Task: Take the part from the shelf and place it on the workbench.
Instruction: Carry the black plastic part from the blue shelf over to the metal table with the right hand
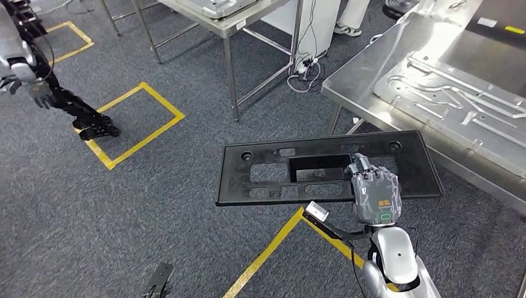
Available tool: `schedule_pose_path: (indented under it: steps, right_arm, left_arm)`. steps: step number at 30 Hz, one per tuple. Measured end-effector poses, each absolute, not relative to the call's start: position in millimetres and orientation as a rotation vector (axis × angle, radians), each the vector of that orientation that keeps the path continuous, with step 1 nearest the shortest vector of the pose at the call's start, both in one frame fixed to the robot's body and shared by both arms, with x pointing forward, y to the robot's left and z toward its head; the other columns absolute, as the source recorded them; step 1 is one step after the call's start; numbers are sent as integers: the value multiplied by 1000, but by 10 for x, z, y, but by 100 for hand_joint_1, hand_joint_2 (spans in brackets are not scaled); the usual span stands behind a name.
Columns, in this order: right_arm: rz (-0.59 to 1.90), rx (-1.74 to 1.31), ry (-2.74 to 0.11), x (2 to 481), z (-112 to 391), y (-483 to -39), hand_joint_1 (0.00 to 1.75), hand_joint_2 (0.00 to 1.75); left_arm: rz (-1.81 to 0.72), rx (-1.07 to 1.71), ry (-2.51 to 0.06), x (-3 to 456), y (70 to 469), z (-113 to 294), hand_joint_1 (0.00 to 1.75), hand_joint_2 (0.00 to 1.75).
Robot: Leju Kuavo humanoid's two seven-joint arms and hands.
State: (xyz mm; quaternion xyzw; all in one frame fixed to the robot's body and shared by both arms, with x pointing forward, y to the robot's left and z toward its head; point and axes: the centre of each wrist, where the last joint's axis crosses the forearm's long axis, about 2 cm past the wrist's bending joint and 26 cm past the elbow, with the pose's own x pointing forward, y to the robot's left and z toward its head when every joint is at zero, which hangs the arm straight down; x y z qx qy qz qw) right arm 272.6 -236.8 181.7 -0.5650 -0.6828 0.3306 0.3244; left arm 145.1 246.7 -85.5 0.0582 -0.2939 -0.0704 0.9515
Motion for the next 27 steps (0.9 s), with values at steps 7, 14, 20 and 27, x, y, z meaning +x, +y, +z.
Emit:
schedule_pose_path:
  steps: [7,14,20,27]
  right_arm:
    - [861,-1466,-1790,2745,1836,-2370,175,175]
    - [860,-1468,-1793,2765,1861,-2383,175,175]
    - [863,-1463,-1791,2789,1881,-2394,175,175]
    - [861,-1453,-1784,2816,1902,-2397,175,175]
  left_arm:
    - [-148,115,-588,1407,2472,-869,0,175]
    - [-158,112,-592,1426,2478,-864,0,175]
    - [-169,104,-590,1412,2467,-868,0,175]
    - [-190,94,-594,1431,2459,-861,0,175]
